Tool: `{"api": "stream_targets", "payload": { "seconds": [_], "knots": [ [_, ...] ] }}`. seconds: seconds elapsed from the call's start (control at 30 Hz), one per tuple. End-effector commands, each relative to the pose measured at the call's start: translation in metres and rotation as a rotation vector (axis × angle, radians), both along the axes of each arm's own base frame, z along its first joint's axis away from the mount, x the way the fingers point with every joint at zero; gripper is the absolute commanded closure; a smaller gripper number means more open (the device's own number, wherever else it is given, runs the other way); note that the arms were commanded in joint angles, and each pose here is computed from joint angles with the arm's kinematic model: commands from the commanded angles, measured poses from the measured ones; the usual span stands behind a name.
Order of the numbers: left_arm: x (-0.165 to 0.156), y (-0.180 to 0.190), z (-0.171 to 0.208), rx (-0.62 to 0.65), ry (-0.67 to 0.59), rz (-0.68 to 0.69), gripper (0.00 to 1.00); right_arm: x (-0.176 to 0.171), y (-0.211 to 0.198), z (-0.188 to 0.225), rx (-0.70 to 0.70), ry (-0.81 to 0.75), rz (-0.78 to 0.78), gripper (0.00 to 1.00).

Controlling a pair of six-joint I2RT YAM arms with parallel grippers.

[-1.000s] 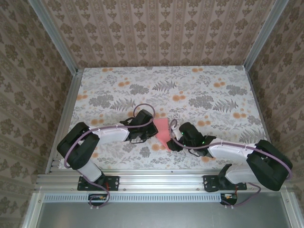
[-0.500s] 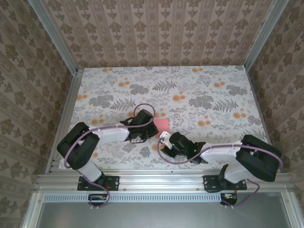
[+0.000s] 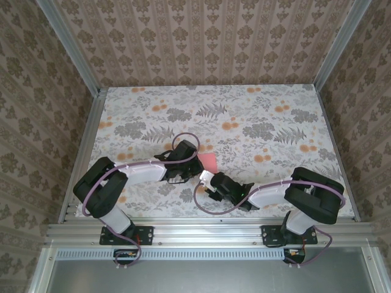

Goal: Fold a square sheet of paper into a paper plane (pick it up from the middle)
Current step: Fold the wing for the fifth time at the center of the table.

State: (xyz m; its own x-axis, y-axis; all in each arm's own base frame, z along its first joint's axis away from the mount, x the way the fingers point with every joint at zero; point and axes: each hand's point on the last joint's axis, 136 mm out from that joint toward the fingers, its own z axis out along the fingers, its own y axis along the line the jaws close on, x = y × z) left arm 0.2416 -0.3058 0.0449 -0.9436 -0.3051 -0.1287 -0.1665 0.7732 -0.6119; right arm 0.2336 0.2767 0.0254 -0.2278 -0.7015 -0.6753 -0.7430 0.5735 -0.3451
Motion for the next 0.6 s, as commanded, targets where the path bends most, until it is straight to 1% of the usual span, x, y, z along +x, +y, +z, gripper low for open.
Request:
{"api": "stream_targets", "payload": {
  "seconds": [0.0, 0.03, 0.13, 0.3, 0.4, 0.47, 0.57],
  "knots": [
    [0.0034, -0.0048, 0.0151, -0.024, -0.022, -0.017, 0.89, 0.0116, -0.0031, 0.007, -0.022, -0.072, -0.045, 0.67],
    [0.003, -0.0049, 0.0147, -0.023, -0.021, -0.017, 0.89, 0.0116, -0.0046, 0.0063, -0.022, -0.07, -0.052, 0.69],
    [0.0031, -0.0043, 0.0146, -0.02, -0.021, -0.016, 0.89, 0.0087, -0.0072, 0.0038, -0.014, -0.061, -0.056, 0.71],
    [0.0036, -0.0032, 0.0141, -0.014, -0.02, -0.013, 0.89, 0.0053, -0.0077, 0.0007, 0.007, -0.039, -0.066, 0.81],
    [0.004, -0.0041, 0.0155, -0.017, -0.025, -0.014, 0.87, 0.0059, -0.0082, 0.0001, 0.023, -0.029, -0.087, 0.89],
    [0.0047, -0.0038, 0.0172, -0.019, -0.029, -0.01, 0.85, 0.0059, -0.0082, -0.0006, 0.039, -0.018, -0.104, 0.94],
    [0.0059, -0.0029, 0.0214, -0.022, -0.045, -0.007, 0.78, 0.0071, -0.0095, -0.0007, 0.075, 0.006, -0.14, 0.99]
  ]
}}
